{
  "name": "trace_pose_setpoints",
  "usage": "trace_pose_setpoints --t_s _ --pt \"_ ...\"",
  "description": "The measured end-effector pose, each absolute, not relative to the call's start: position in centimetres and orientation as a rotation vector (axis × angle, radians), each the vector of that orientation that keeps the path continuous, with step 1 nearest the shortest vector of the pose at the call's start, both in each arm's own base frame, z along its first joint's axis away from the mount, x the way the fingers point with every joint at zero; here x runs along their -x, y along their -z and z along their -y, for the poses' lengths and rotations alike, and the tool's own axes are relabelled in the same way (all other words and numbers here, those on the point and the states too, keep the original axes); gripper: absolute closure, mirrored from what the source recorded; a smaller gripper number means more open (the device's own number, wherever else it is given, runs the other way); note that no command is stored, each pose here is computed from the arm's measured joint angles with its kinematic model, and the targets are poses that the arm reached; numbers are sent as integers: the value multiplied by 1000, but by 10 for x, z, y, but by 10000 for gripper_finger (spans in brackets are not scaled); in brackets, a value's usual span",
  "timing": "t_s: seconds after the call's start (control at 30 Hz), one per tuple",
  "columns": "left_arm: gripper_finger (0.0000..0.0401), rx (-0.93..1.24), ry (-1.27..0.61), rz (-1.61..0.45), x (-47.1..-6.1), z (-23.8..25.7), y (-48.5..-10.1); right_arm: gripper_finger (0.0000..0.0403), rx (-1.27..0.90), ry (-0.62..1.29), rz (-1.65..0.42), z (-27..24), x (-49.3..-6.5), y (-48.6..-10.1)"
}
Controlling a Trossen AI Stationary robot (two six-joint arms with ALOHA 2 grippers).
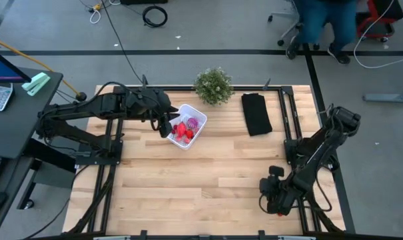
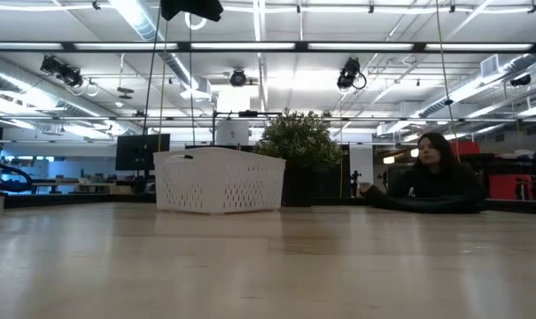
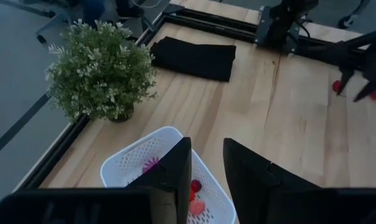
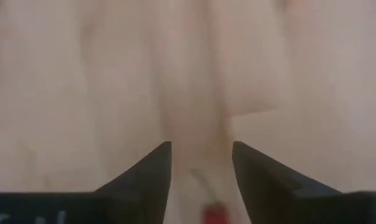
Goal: Pick and placing Produce into tupperware
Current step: Put the red cherry into the white basket
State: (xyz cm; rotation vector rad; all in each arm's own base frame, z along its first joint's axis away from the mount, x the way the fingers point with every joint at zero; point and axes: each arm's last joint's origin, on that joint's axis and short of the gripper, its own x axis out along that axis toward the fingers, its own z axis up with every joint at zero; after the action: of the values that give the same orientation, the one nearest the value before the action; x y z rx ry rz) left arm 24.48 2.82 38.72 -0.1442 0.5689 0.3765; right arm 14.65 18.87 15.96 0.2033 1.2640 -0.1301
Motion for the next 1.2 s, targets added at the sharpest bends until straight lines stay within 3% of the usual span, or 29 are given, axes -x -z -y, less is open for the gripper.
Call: trace_pose_setpoints --t_s 0.33,0.8,0.97,1.2 --pt "306 142 -379 -594 -251 -29 -382 187 -179 86 -1317 -197 -151 -145" --pt "312 138 -380 -619 -254 -29 -377 192 -114 112 -1368 -191 -146 -144" --pt "311 138 -380 -619 -254 -29 -377 228 -115 111 -1371 -191 -146 -144" --pt "321 139 -380 -620 -254 -29 -377 341 -180 164 -1368 -191 -146 -144"
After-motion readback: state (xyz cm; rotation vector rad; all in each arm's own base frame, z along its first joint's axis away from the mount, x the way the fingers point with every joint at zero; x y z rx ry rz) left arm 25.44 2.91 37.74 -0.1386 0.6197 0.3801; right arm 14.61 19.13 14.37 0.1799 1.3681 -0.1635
